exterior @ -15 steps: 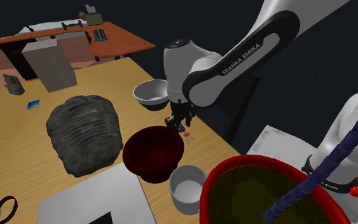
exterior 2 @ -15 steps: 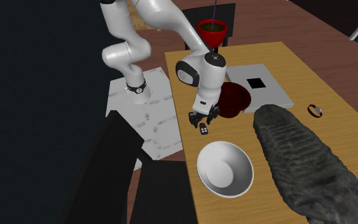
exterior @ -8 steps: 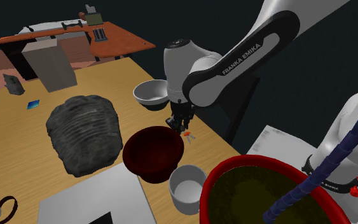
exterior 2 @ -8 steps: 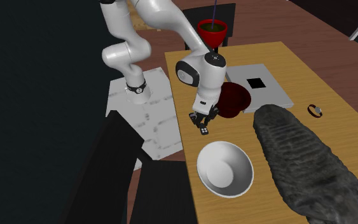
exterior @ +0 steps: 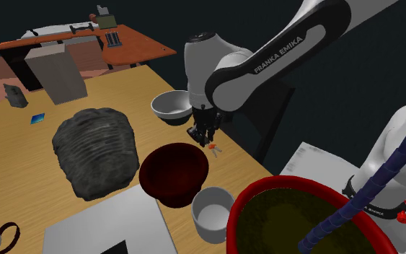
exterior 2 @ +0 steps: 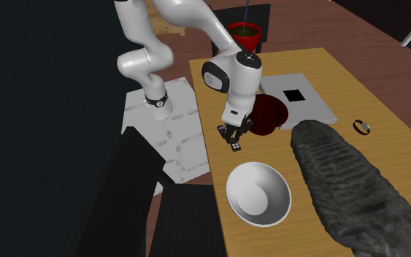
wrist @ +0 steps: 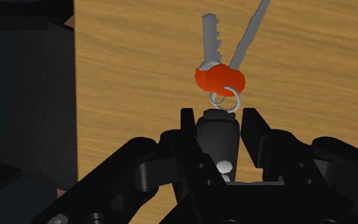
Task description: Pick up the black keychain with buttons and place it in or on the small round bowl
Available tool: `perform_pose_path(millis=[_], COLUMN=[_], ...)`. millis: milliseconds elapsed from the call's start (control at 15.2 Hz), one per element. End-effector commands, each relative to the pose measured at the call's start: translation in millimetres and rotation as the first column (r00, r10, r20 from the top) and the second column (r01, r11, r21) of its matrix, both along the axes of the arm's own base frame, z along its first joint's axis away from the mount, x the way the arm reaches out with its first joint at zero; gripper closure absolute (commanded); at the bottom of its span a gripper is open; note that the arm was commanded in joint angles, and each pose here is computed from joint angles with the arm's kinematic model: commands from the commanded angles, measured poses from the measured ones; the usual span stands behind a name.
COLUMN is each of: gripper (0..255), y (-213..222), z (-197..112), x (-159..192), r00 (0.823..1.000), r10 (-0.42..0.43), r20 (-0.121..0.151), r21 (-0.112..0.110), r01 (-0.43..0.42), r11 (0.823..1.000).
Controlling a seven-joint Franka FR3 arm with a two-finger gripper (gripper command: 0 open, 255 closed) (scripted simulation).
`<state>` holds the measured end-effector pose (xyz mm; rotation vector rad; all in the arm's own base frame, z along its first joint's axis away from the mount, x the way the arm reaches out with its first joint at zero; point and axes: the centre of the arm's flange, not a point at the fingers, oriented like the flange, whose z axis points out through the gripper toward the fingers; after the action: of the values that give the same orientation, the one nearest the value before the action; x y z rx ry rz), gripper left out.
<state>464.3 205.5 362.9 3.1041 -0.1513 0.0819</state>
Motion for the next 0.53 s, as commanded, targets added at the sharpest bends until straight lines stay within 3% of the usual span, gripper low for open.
perform_pose_path(millis=[0,462], gripper=[255,255], y=[0,0], z=[11,48], x=[0,0], r00=[1.0,1.0], r10=[0.0,0.0], r20=[0.0,0.0], r21=[0.0,0.0], r01=[0.0,0.0], r11=[1.0,1.0])
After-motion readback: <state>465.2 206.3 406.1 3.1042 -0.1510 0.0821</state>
